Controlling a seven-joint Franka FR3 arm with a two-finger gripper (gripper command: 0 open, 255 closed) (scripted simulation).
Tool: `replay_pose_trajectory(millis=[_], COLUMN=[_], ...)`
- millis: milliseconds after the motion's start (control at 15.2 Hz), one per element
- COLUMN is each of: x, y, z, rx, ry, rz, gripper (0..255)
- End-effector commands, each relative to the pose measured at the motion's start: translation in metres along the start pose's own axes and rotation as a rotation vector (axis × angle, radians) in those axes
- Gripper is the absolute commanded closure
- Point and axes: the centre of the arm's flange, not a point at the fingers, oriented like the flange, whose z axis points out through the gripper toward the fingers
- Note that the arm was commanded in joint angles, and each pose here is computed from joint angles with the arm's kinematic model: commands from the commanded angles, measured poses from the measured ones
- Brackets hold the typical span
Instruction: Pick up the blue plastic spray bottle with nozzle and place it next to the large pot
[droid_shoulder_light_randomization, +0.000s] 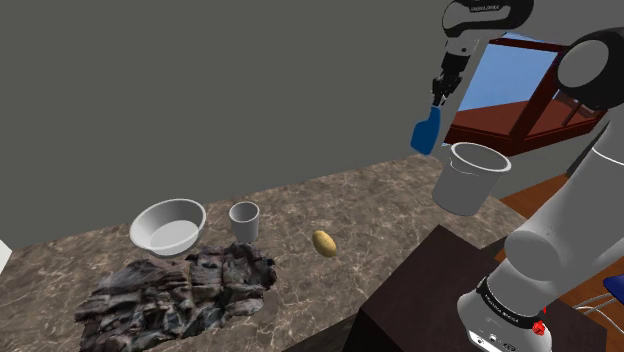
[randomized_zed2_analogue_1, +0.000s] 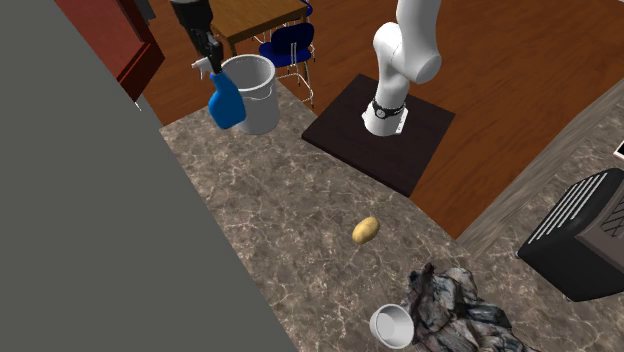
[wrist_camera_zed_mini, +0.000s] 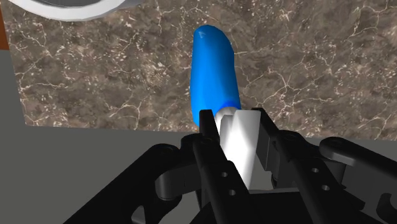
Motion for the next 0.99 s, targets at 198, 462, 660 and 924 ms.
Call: replay_pose_trajectory(millis=[198,462,660,924], x=[0.001,0.001,0.001,0.001], y=[-0.001,-0.001,-0.001,-0.001], z=[0.027,0.048,0.064,0.085], rx=[0.000,0.000,0.000,0.000], ry=[0.001,0.001,0.001,0.001], rz=[0.000,0.000,0.000,0.000], gripper=[255,255,255,255])
